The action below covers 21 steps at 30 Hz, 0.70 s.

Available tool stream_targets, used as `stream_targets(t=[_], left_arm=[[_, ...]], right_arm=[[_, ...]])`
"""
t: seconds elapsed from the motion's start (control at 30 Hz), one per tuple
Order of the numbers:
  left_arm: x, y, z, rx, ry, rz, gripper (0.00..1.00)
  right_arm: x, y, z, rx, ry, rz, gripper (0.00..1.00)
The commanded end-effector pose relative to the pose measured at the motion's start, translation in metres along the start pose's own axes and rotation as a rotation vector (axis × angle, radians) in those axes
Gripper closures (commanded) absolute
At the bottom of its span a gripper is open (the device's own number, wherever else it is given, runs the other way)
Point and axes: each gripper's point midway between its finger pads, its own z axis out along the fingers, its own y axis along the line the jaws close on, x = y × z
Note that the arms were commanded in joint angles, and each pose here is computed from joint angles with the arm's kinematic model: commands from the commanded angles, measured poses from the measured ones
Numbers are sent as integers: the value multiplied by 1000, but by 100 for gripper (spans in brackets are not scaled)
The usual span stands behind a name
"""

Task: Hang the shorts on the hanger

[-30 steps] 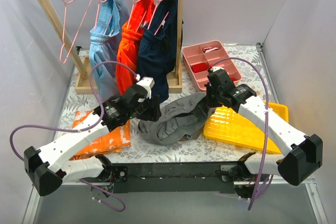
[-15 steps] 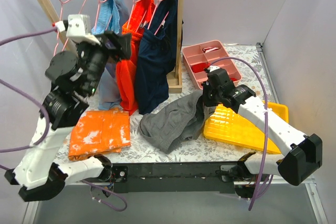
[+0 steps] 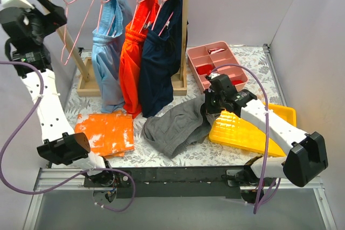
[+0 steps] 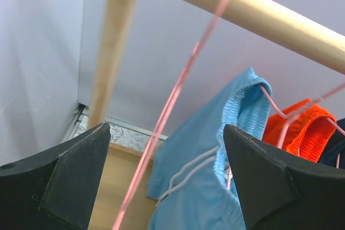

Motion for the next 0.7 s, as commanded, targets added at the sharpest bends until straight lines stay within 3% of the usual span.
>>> stream_targets(t=[0.0,0.27,0.67], left_arm=[[-32,-8,-28,143,-13,-44,14],[1,16,-4,117,67,-40,17],[41,29,20,149,152,-66,31]], right_arm=[[2,8,8,-59,9,-34,99],[13,10,17,-86,54,-54,99],[19,13,24,-117,66,-66,99]])
